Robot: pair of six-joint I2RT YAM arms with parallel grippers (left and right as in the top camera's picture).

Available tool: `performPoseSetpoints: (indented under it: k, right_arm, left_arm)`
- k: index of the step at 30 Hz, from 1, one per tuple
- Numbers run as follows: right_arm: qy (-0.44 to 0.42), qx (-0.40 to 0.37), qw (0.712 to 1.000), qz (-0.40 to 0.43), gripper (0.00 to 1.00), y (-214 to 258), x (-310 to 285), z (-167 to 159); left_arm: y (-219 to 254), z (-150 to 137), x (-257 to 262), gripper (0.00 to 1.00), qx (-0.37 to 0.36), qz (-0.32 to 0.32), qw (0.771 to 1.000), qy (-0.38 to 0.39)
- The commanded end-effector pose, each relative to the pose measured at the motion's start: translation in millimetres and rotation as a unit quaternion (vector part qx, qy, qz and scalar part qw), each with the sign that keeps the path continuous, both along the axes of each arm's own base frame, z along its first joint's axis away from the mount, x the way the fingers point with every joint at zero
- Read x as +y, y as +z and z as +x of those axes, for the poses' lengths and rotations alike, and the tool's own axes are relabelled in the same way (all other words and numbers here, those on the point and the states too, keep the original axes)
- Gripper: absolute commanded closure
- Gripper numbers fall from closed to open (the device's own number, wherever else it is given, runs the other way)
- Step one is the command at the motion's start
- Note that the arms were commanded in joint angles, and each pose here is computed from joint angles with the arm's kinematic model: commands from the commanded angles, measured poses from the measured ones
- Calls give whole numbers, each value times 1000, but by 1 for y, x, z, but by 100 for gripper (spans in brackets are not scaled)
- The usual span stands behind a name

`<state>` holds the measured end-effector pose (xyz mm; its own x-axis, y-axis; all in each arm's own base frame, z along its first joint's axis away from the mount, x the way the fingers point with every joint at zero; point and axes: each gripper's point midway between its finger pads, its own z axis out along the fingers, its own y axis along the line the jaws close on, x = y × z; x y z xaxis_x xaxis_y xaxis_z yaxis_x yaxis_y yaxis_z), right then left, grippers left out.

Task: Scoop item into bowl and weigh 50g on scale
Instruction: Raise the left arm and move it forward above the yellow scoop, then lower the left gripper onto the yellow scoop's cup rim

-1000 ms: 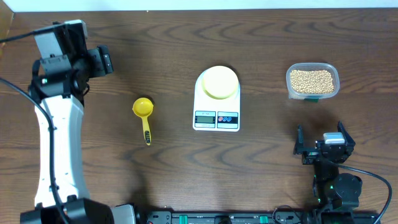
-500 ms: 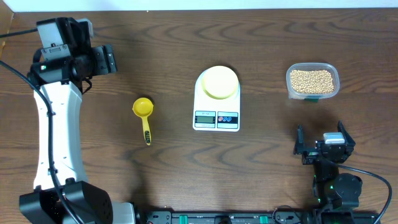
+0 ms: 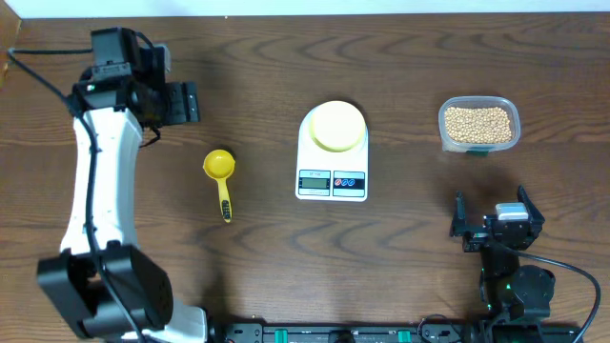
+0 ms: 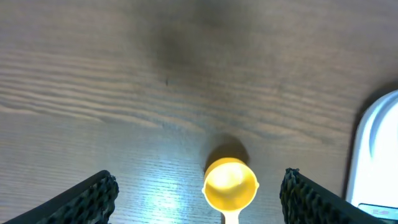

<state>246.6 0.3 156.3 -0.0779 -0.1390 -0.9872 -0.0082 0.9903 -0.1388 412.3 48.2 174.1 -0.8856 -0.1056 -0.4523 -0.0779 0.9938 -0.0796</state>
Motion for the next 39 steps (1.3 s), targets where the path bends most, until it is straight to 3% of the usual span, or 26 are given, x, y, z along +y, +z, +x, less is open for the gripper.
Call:
performPoseSetpoints:
  k: [1, 16, 39]
  right_arm:
    - [-4, -1, 1000, 5, 1, 0, -2, 0]
    - [-4, -1, 1000, 5, 1, 0, -2, 0]
    - [-4, -1, 1000, 5, 1, 0, -2, 0]
  left_arm:
    - [-8, 5, -1, 14, 11, -8, 1000, -2]
    - [-14, 2, -2, 14, 23, -10, 1000, -2]
    - [-49, -26, -6, 14, 86, -18, 996, -1]
